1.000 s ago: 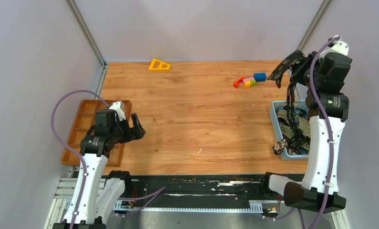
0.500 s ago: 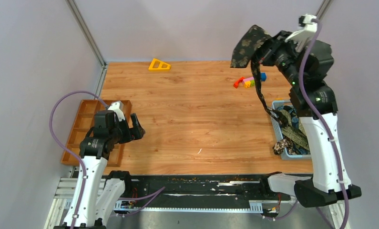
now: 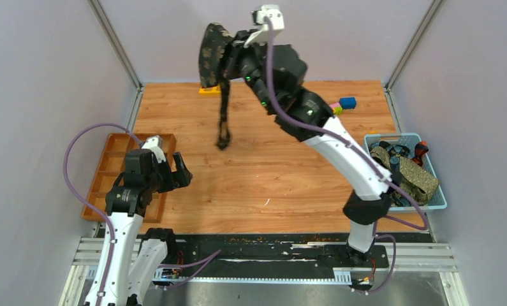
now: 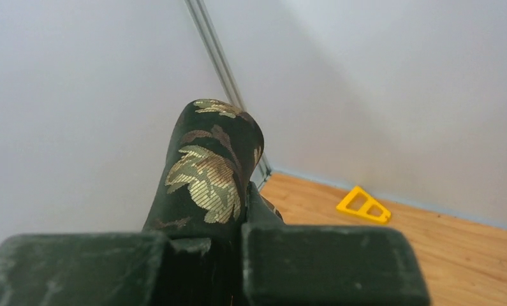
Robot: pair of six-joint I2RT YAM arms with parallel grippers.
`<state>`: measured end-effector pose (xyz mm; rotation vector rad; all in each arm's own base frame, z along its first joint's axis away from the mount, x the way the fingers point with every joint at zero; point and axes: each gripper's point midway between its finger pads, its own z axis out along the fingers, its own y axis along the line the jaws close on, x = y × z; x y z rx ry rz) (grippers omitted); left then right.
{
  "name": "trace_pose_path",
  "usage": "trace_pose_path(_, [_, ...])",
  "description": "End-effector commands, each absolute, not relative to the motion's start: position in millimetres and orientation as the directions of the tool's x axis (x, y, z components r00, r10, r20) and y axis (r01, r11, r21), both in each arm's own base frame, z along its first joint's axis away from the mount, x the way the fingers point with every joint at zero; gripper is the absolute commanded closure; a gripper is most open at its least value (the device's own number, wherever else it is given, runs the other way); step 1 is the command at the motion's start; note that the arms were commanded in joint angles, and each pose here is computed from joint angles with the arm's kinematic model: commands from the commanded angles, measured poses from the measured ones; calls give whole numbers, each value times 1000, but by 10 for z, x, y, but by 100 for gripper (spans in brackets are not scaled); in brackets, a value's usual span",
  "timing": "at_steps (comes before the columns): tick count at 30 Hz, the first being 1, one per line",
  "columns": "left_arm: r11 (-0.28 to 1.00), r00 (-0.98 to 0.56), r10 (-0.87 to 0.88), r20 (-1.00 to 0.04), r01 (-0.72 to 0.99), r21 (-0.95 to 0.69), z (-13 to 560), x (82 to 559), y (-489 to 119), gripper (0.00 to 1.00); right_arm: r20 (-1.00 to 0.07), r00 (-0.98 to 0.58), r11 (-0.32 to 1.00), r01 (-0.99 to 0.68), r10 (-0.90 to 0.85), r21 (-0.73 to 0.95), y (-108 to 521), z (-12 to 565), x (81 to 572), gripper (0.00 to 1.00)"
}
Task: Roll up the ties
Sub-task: Place the tie at the center of the board.
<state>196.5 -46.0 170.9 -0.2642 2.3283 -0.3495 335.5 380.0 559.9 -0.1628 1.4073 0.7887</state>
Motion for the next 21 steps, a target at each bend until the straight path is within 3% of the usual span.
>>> trace_pose_path(1, [940,-663,-301,-685,-87,-329,1778,2008,-446,0,-879,168,867,-326,446,378,3315,6116,3352,100])
trace_pose_path(6, [940,-662,-301,-686,-84,-331,1779,2005,-451,0,-884,97,886,-129,458,445,2667,5361,3755,100])
trace_pose_path(9, [940,-667,-299,-682,-82,-332,1770,2006,-458,0,-842,-55,840,-53,537,540,2235,4463,3961,100])
trace_pose_path(10, [940,-669,-298,-681,-82,-332,1767,2006,-458,0,-827,-117,831,-16,550,555,2087,4068,4004,95])
trace_pose_path(11, [940,-670,-298,-680,-81,-332,1765,2004,-459,0,-812,-171,823,-6,559,568,1987,3741,4010,81])
trace_pose_path(13, [940,-669,-299,-681,-82,-331,1767,2005,-458,0,-784,-280,827,80,554,557,1712,2964,4003,34])
trace_pose_path(14, [940,-669,-299,-681,-84,-331,1764,2004,-455,0,-764,-332,829,134,553,543,1567,2628,3964,23])
trace_pose_path(17, [940,-669,-298,-681,-82,-331,1765,2004,-456,0,-685,-458,821,252,567,512,1192,1880,3754,15])
trace_pose_path(21, [940,-671,-299,-678,-84,-331,1760,2006,-457,0,-666,-442,799,311,601,515,847,1758,3578,13])
